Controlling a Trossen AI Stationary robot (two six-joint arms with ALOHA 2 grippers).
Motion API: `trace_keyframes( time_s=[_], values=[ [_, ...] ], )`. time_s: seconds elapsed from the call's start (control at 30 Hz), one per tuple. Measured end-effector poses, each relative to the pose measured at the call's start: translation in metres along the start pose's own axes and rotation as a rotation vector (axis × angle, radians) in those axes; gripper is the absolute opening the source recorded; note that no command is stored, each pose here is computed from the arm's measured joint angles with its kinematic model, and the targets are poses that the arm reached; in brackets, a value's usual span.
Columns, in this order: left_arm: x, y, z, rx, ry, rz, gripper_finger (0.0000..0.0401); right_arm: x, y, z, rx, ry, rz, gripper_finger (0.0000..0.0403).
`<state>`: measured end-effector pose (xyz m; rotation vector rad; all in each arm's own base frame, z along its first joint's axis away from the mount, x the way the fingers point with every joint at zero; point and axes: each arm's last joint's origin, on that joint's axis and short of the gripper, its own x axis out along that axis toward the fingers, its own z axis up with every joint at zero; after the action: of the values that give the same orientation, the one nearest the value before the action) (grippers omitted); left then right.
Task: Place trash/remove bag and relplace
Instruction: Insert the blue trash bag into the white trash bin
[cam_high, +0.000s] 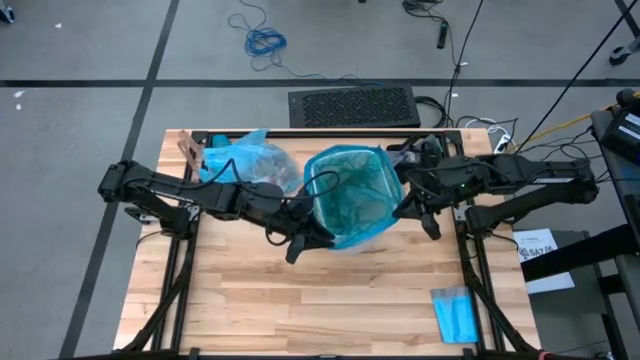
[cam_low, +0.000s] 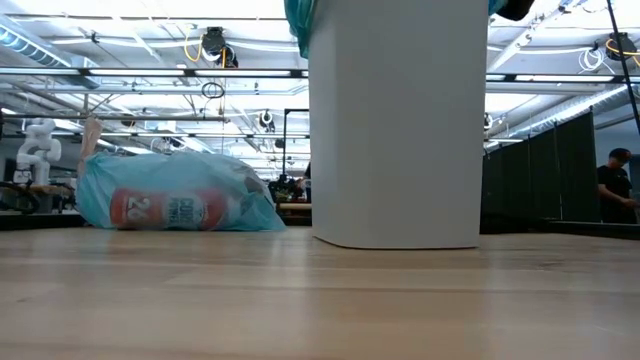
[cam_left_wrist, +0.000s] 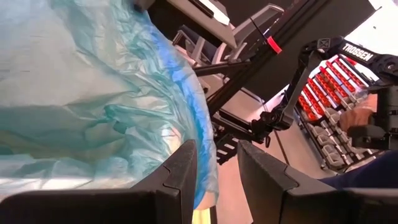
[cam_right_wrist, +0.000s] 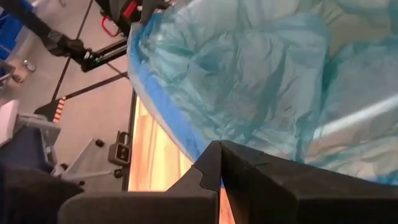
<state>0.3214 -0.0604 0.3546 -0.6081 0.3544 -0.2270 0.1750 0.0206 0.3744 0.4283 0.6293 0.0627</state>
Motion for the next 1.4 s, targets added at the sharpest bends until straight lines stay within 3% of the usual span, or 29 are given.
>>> trace_keyframes(
  time_s=[0.53,0.9,1.4],
  values=[
    [0.000,0.000,0.000,-0.003,-0.002,0.008,0.0113,-0.002,-0.002,-0.007,0.008,0.081,0.011,0.0000],
    [0.001,-0.005,-0.009,-0.026,0.042,0.024,0.0113,0.017,-0.003,-0.005,-0.012,0.123,-0.027,0.0000],
    [0.002,-0.017,-0.027,0.009,0.032,0.164,0.0113,0.029,-0.003,-0.001,-0.024,0.124,-0.031,0.0000]
  ],
)
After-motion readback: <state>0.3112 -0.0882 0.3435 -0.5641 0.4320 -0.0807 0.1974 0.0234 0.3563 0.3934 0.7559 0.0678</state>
